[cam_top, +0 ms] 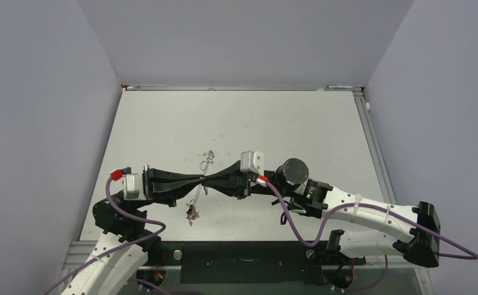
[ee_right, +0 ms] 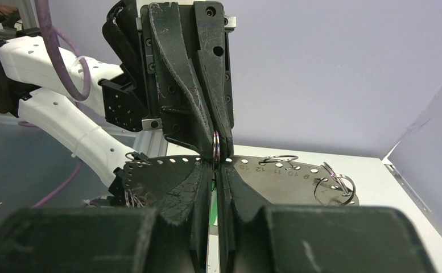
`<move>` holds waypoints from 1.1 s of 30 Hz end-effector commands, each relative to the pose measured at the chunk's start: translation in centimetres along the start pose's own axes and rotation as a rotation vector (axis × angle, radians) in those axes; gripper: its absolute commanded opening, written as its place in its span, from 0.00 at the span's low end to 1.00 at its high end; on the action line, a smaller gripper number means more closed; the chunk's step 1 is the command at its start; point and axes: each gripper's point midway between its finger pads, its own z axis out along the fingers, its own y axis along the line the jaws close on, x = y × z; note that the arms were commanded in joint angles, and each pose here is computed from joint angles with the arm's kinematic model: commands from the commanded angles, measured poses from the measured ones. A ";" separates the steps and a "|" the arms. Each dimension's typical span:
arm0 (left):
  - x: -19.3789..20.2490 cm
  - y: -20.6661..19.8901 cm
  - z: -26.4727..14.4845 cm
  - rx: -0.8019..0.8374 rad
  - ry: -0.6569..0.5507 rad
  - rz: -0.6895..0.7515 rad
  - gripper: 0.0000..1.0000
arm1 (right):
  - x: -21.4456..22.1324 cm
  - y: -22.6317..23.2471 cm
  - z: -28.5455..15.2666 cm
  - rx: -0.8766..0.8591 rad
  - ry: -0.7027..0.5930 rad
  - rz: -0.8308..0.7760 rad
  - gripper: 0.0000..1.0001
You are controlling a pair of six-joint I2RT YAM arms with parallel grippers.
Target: Put the keys on the keyring
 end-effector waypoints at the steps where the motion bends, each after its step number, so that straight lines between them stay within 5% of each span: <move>1: -1.6 -0.1 0.3 -0.004 -0.051 0.035 0.00 | -3.4 -0.1 0.5 -0.021 -0.098 -0.057 0.05; 6: -1.5 0.0 0.2 -0.010 -0.044 0.038 0.01 | -3.5 0.3 0.5 -0.052 -0.068 -0.084 0.05; 21: -0.8 -0.1 0.1 0.002 0.018 0.063 0.48 | -2.5 0.2 -3.1 0.003 0.086 -0.095 0.05; 26: 0.8 -0.1 0.0 0.021 0.126 0.109 0.63 | -1.8 -0.2 -4.5 0.038 0.163 -0.095 0.05; 33: 3.6 0.0 -0.7 0.021 0.293 0.175 0.66 | 0.3 -1.9 -7.0 0.160 0.345 -0.076 0.05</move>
